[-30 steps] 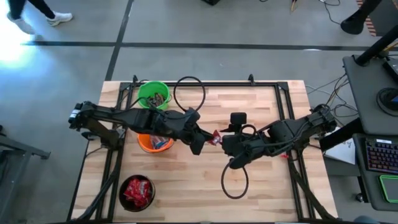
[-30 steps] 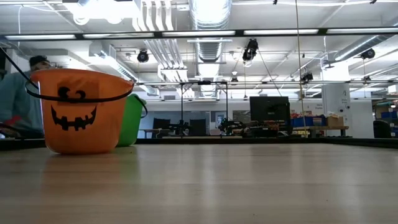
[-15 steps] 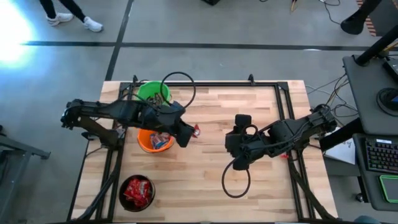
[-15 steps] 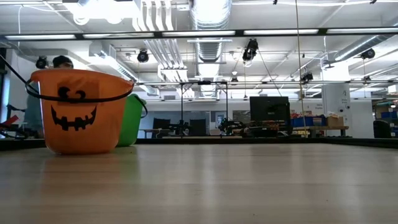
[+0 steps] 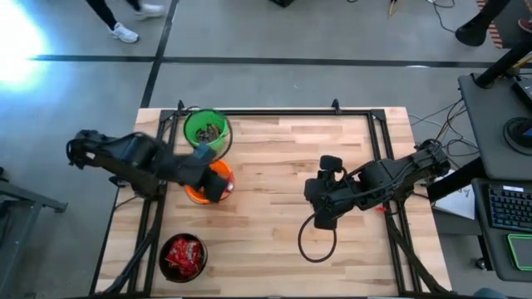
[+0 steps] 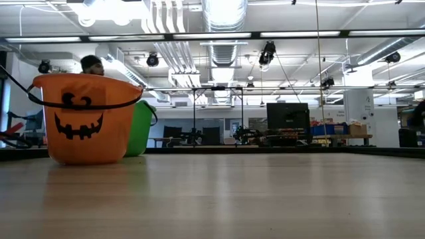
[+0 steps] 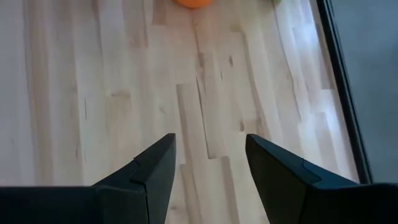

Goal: Organize candy in baskets
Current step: Put the red candy into the black bucket

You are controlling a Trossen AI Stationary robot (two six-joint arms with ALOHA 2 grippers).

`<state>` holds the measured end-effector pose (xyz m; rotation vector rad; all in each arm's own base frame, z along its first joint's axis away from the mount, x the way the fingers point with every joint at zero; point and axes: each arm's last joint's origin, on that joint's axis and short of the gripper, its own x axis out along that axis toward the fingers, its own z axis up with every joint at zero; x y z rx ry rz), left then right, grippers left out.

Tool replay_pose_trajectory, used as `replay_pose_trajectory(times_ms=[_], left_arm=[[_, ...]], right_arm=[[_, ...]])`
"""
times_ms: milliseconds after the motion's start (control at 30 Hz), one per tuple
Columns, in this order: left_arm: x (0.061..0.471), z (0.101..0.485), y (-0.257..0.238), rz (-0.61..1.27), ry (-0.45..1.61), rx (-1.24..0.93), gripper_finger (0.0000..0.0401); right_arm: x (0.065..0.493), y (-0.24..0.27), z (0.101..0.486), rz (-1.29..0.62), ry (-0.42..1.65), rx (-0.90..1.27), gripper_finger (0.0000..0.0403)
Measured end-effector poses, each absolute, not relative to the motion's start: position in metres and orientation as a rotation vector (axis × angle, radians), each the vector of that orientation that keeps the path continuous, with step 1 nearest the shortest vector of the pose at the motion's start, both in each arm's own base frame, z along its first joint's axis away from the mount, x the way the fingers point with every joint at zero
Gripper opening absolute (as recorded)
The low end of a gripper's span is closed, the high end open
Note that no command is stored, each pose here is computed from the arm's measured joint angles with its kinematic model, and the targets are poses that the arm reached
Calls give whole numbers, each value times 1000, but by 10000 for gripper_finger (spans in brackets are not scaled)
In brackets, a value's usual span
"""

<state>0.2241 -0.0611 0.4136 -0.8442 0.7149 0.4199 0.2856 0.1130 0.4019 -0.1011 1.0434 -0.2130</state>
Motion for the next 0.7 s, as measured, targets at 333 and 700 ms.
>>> replay_pose_trajectory(times_ms=[333, 700], left_arm=[[198, 405, -123, 381, 803, -907, 3], [158, 390, -169, 436, 942, -946, 3]], right_arm=[[286, 113, 402, -271, 1028, 3, 189], [285, 116, 400, -302, 1040, 171, 189]])
